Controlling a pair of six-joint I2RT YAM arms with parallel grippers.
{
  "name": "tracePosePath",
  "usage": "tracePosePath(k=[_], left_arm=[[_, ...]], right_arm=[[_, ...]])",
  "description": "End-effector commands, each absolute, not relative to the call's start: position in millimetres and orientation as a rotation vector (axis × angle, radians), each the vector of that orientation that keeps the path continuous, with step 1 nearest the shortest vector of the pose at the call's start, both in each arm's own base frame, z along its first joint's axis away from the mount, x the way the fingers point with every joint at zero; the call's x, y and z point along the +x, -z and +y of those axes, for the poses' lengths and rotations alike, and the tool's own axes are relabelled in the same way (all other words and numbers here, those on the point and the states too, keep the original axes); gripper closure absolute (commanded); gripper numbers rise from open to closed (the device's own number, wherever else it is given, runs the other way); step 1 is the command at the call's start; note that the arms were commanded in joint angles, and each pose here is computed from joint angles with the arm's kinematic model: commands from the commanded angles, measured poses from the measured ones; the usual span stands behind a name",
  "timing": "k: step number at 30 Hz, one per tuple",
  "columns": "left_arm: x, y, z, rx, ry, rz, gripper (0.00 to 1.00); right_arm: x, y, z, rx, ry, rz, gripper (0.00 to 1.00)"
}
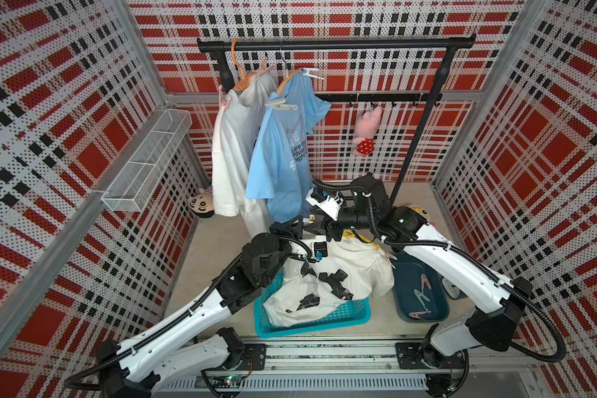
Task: Use clothespins to secure the t-shirt on both sides of the hanger
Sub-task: Clamp the T-shirt on the hanger, then hang the hanger on the clothesline.
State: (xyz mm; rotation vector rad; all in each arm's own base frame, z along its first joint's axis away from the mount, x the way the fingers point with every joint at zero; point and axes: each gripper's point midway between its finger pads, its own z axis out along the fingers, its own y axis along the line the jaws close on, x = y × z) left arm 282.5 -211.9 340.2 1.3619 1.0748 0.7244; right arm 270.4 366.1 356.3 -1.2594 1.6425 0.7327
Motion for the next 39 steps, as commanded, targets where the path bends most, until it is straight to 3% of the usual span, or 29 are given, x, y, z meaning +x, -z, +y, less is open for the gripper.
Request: tracePosePath(k=[1,7,14,19,29,39], left_arm=[[292,-322,-194,1.408,-0.847,1.123,1.0],[298,-308,-185,1.454,-0.911,1.155,1.0],[303,-296,-178,1.48,-0.953,1.188,1.0],[304,-288,-176,1.506,-0.969,1.192,1.0],[304,-292,-175,1.485,-0.961,1.187,1.0],[295,-311,-169,1.391,-0.918,1.194,1.0]], right_arm=[[266,-369,360,-1.244,-0.733,1.639,0.38],[266,-373,354,-1.232,-0.699,1.629,0.34],[270,-378,348,-1.198,-0.658,1.634,0.18],[270,-375,345,-1.199,-0.64,1.617,0.13],[277,-379,339,-1.16,-0.6,1.625,0.1],[312,-419,269,-0.665,-0.39,1.681,0.15]])
